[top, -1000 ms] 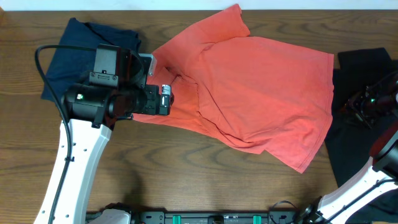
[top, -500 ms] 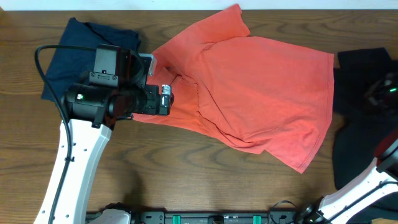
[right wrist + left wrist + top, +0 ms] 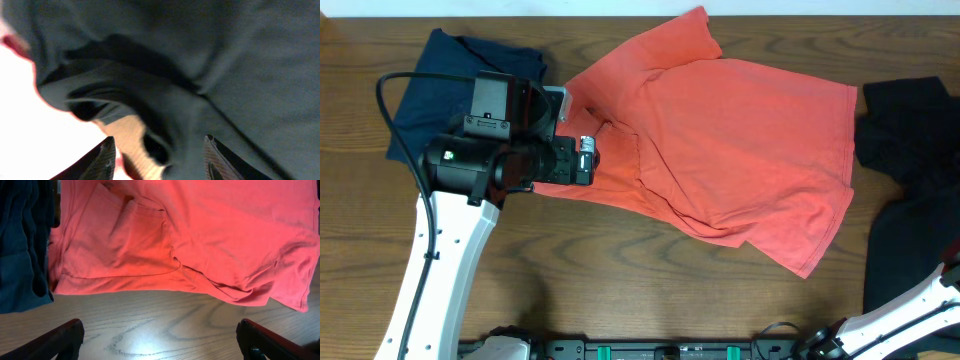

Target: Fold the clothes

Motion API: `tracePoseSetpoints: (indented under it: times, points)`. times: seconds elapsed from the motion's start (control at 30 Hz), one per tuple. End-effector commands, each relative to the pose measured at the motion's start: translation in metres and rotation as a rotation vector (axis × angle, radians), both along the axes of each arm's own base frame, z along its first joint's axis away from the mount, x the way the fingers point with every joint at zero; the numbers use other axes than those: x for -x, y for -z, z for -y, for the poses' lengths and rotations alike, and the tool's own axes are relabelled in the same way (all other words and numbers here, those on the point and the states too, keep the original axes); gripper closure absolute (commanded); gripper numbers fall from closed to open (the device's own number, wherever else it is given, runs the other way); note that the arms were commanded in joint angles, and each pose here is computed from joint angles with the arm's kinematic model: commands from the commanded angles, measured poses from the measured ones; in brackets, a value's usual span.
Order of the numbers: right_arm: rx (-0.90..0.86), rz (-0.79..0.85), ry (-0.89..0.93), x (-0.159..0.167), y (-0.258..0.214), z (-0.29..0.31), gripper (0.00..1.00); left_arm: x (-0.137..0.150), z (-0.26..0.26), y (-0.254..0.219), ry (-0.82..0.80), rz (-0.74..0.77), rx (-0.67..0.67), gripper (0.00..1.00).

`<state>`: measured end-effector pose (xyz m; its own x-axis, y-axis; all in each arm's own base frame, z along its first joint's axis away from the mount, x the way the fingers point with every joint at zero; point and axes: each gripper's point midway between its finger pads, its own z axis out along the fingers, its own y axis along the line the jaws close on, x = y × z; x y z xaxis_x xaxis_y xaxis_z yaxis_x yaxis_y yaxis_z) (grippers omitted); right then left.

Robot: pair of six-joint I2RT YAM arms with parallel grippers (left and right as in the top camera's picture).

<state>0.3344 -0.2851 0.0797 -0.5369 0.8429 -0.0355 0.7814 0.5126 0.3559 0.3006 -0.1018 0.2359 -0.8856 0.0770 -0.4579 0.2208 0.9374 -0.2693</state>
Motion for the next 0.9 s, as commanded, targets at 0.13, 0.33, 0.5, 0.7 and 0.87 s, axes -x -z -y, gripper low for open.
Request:
tracePoseSetpoints:
  times: [0.13, 0.33, 0.5, 0.7, 0.87]
  points:
    - [-0.008, 0.234, -0.262, -0.05, -0.074, -0.074, 0.45, 0.0, 0.003, -0.005, 0.02, 0.014, 0.008, 0.02]
    - [0.05, 0.01, -0.46, -0.053, -0.05, -0.147, 0.35, 0.0, 0.001, 0.004, 0.015, -0.019, -0.008, 0.02]
    - [0.075, -0.193, -0.592, -0.033, -0.021, -0.202, 0.32, 0.001, -0.011, 0.021, -0.016, -0.08, -0.083, 0.02]
    - [0.256, -0.392, -0.522, -0.009, 0.017, -0.185, 0.24, -0.001, -0.016, 0.035, -0.025, -0.131, -0.121, 0.02]
    - [0.222, -0.408, -0.444, 0.007, 0.046, -0.172, 0.24, -0.003, -0.015, 0.043, -0.024, -0.156, -0.126, 0.02]
